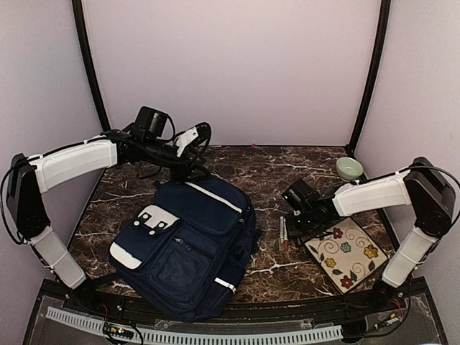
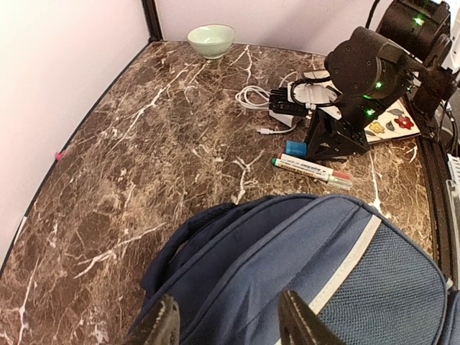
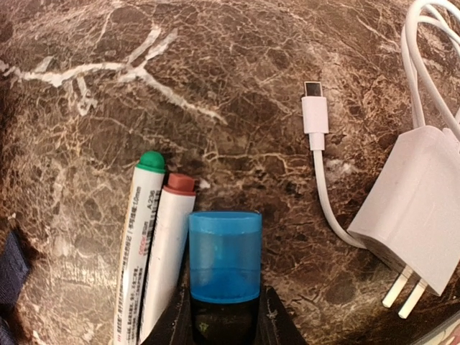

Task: Pack the student bag
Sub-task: Set the student bag in the upper front pocket, then pick up the pen from the center of the board.

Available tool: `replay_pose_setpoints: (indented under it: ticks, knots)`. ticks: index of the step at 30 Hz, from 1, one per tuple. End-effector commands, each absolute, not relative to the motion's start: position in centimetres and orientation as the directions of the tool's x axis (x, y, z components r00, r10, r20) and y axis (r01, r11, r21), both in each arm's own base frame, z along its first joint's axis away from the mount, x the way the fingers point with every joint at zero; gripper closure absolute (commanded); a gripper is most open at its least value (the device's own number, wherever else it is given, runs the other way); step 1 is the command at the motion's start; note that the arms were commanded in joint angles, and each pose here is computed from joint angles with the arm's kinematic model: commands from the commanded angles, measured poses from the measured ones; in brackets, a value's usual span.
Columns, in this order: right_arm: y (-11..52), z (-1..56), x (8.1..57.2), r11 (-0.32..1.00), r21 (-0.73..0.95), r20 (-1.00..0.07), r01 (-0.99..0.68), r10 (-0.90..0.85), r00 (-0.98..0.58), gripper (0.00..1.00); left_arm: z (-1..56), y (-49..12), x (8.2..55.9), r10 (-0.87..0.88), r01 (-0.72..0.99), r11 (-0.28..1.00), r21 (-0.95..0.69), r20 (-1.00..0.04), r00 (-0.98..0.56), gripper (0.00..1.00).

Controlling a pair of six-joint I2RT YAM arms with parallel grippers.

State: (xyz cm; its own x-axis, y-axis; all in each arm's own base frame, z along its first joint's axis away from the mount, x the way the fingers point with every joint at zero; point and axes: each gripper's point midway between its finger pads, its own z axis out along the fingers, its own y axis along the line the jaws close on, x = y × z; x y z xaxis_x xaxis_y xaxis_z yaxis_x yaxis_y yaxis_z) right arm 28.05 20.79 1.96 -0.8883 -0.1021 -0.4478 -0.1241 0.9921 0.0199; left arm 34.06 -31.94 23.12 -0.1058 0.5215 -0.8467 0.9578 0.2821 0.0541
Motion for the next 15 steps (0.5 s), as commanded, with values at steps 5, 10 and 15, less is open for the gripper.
replay_pose_setpoints:
  ticks: [5, 10, 15]
  knots:
    - [21.9, 6.1, 28.9, 0.975, 0.042, -0.497, -0.220, -0.171, -0.851, 1.00, 21.5, -28.2, 36.1, 0.553, 0.921, 0.379, -0.090, -0.776, -0.303, 0.25]
    - [23.1, 11.6, 30.6, 0.960, 0.049, -0.599, -0.275, -0.192, -0.778, 1.00, 18.0, -27.6, 37.6, 0.566, 0.873, 0.403, -0.274, -0.676, -0.473, 0.16]
    - [27.9, 18.6, 32.1, 0.874, 0.175, -0.744, -0.453, -0.184, -0.643, 1.00, 18.8, -28.8, 35.8, 0.534, 0.888, 0.290, -0.357, -0.709, -0.460, 0.24]
